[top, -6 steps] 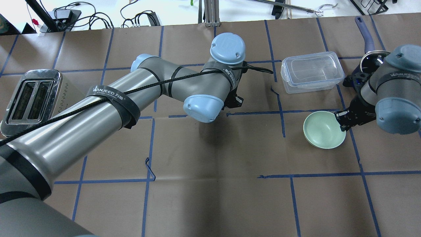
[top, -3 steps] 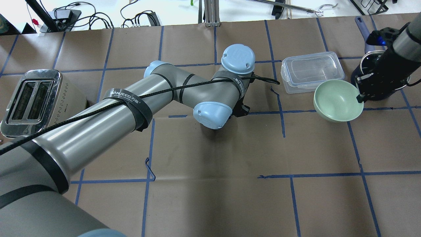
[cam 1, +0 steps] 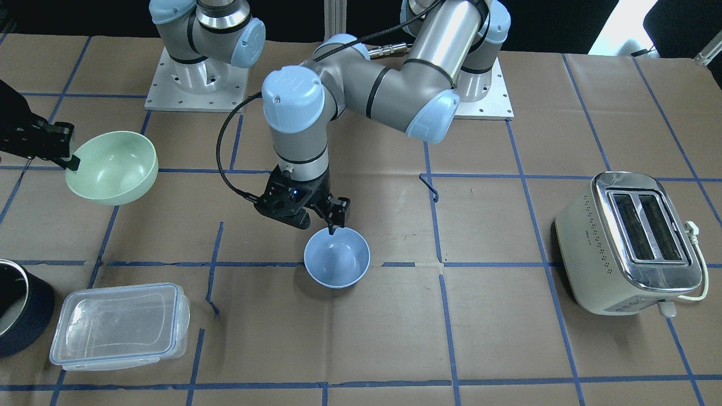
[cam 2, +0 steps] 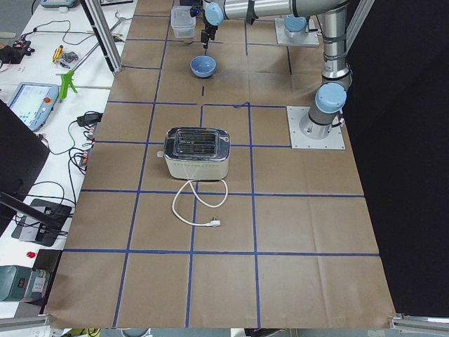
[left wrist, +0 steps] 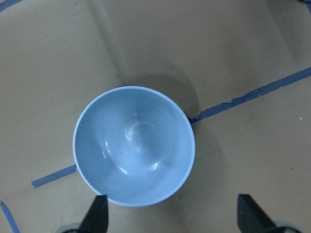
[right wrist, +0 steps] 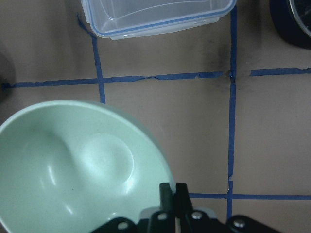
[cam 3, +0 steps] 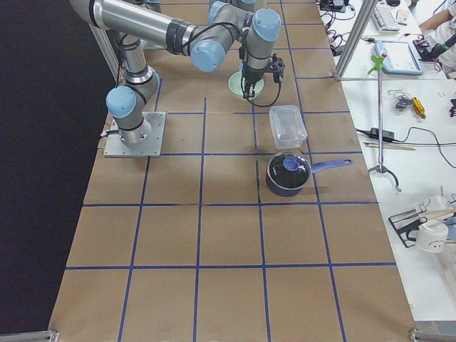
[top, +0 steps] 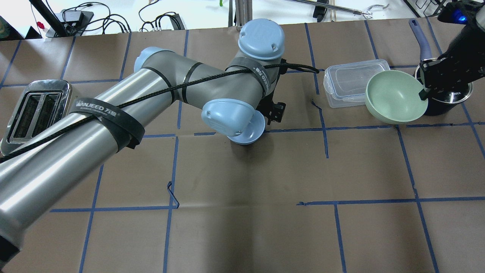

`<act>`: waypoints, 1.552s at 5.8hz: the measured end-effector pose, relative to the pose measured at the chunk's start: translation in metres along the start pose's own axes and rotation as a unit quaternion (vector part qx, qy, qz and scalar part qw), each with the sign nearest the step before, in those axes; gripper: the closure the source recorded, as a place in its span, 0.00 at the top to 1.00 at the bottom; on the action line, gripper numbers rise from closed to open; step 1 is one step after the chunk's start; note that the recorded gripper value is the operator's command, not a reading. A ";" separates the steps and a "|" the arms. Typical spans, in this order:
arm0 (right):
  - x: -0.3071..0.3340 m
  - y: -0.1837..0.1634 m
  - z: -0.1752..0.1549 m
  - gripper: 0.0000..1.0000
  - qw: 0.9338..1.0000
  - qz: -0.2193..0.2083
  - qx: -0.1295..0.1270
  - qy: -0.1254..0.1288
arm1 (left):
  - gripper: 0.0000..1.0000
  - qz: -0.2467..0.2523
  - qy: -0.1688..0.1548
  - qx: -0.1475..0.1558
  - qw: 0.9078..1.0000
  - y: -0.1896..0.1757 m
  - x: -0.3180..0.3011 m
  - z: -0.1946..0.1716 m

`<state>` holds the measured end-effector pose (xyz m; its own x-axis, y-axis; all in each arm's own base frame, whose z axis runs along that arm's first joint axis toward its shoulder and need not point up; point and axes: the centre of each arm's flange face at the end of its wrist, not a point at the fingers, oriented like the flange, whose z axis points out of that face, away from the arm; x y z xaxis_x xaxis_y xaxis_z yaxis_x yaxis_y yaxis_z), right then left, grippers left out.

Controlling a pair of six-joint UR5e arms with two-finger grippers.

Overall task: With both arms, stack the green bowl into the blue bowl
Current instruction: 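Carry blue bowl to table center with left gripper while right lifts green bowl, then move the green bowl over the blue bowl with the right gripper and lower it in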

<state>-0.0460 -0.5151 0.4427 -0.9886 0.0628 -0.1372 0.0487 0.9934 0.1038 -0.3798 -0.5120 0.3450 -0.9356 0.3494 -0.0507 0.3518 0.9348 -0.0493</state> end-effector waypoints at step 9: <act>-0.339 -0.007 0.144 0.05 0.992 0.121 0.036 -0.009 | 0.98 -0.170 0.024 -0.037 0.985 0.089 -0.208 -0.145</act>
<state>0.3091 -0.5297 0.3468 -0.9438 0.3015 -0.1351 0.2953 0.9532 0.0648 -0.1582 -0.4917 0.4959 -0.9998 0.0173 0.0029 0.0173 0.9997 0.0169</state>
